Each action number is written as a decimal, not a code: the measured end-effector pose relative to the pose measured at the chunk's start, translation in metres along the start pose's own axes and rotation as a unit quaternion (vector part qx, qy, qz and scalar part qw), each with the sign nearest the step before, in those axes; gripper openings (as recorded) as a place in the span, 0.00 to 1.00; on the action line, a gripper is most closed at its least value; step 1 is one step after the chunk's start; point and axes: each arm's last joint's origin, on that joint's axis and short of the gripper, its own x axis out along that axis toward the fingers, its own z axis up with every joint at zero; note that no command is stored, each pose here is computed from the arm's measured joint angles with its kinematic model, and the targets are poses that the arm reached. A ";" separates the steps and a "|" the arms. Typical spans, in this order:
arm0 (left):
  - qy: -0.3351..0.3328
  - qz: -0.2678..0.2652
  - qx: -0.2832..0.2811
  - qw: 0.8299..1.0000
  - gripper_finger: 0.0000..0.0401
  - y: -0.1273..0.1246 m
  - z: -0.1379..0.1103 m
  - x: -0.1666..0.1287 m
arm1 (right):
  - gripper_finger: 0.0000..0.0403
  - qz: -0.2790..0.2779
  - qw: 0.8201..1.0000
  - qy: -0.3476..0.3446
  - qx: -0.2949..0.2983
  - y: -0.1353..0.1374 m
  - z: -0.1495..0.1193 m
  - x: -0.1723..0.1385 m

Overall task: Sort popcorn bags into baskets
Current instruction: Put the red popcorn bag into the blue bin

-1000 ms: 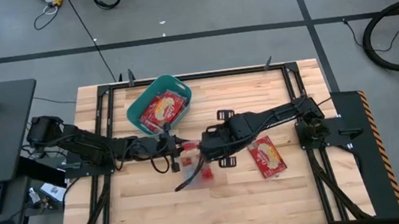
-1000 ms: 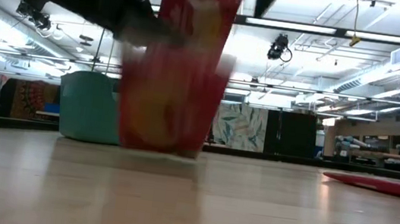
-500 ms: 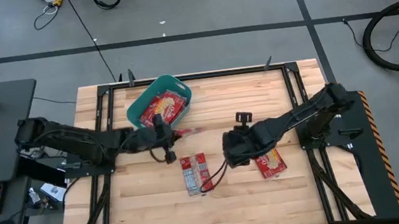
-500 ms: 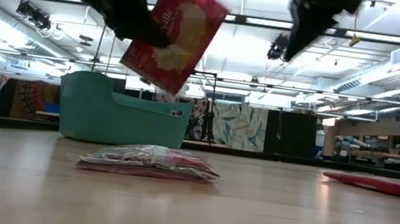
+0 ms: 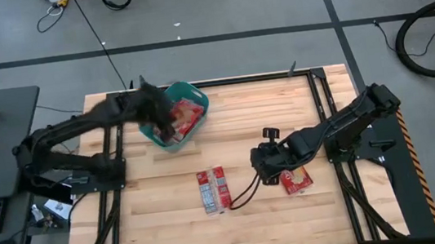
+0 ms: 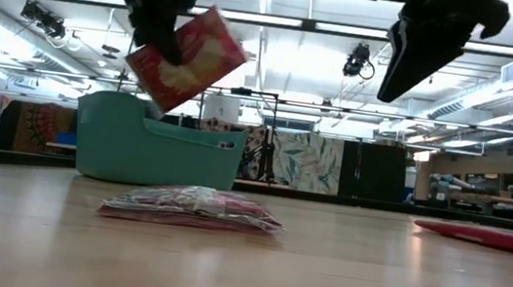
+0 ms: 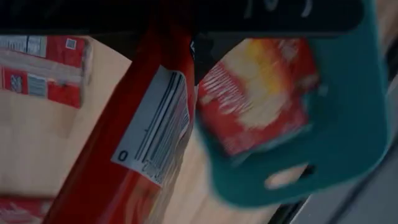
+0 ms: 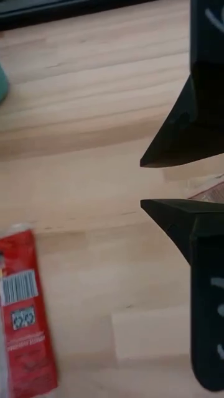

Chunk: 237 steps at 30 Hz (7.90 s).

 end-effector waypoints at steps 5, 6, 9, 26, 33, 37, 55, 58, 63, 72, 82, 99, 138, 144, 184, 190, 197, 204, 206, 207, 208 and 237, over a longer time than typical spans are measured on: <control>0.078 -0.013 -0.093 0.993 0.11 0.049 -0.012 0.017 | 0.24 0.004 1.000 -0.007 -0.011 0.005 -0.001 -0.002; 0.088 -0.017 -0.103 0.991 0.11 0.056 -0.014 0.022 | 0.24 0.005 1.000 -0.010 -0.014 0.006 -0.001 -0.002; 0.110 -0.047 -0.125 0.985 0.11 0.071 -0.018 0.037 | 0.24 0.008 1.000 -0.017 -0.016 0.007 0.000 -0.002; 0.132 0.028 -0.069 0.988 0.43 0.092 -0.001 0.035 | 0.24 0.017 0.999 -0.036 -0.017 0.009 0.005 -0.002; 0.095 -0.023 0.023 0.995 0.44 0.049 0.026 0.030 | 0.24 0.021 0.999 -0.045 -0.012 0.009 0.007 -0.002; 0.099 -0.085 0.108 0.986 0.44 -0.004 0.019 0.043 | 0.24 0.023 0.999 -0.046 -0.012 0.011 0.006 -0.003; 0.053 -0.082 0.251 0.963 0.44 -0.149 -0.058 0.061 | 0.24 0.128 0.975 -0.175 -0.039 0.047 0.003 0.038; 0.053 -0.088 0.243 0.965 0.44 -0.158 -0.066 0.069 | 0.24 0.132 0.970 -0.196 -0.060 0.062 0.008 0.051; 0.060 -0.092 0.234 0.966 0.44 -0.171 -0.073 0.086 | 0.24 0.130 0.963 -0.203 -0.123 0.090 0.021 0.068; 0.126 -0.066 0.208 0.968 0.44 -0.168 -0.082 0.084 | 0.39 0.161 0.940 -0.215 -0.212 0.135 0.033 0.093; 0.142 -0.058 0.211 0.965 0.44 -0.179 -0.080 0.067 | 0.59 0.109 0.940 -0.219 -0.238 0.148 0.027 0.128; 0.115 -0.083 0.227 0.963 0.44 -0.192 -0.082 0.063 | 0.14 0.050 0.944 -0.189 -0.267 0.145 0.021 0.138; -0.043 -0.086 0.299 0.949 0.41 -0.227 -0.077 0.050 | 0.03 0.232 0.937 -0.261 0.016 0.068 0.073 0.038; -0.028 -0.078 0.278 0.957 0.27 -0.220 -0.075 0.053 | 0.03 0.233 0.934 -0.270 0.014 0.068 0.075 0.037; 0.135 -0.071 0.007 0.988 0.09 0.070 0.001 0.014 | 0.35 0.097 0.976 -0.195 0.010 0.021 0.049 -0.005; 0.164 -0.067 0.002 0.984 0.12 0.089 -0.005 0.032 | 0.35 0.096 0.977 -0.190 0.008 0.022 0.046 -0.001; 0.201 0.041 0.060 0.977 0.34 0.089 -0.003 0.036 | 0.35 0.089 0.981 -0.173 0.005 0.021 0.039 0.008; 0.180 0.115 0.101 0.972 0.52 0.075 0.012 0.028 | 0.35 0.091 0.984 -0.154 0.003 0.020 0.035 0.008; 0.173 0.111 0.104 0.973 0.55 0.069 0.017 0.027 | 0.35 0.093 0.988 -0.123 0.004 0.018 0.029 0.009; 0.170 0.110 0.105 0.974 0.57 0.066 0.019 0.026 | 0.35 0.091 0.991 -0.101 0.008 0.016 0.025 0.010; 0.166 0.108 0.102 0.975 0.58 0.062 0.022 0.025 | 0.35 0.092 0.993 -0.076 0.015 0.014 0.021 0.012; 0.105 -0.133 0.193 0.966 0.51 -0.107 0.000 0.036 | 0.35 0.151 0.971 0.132 0.129 0.014 -0.063 0.080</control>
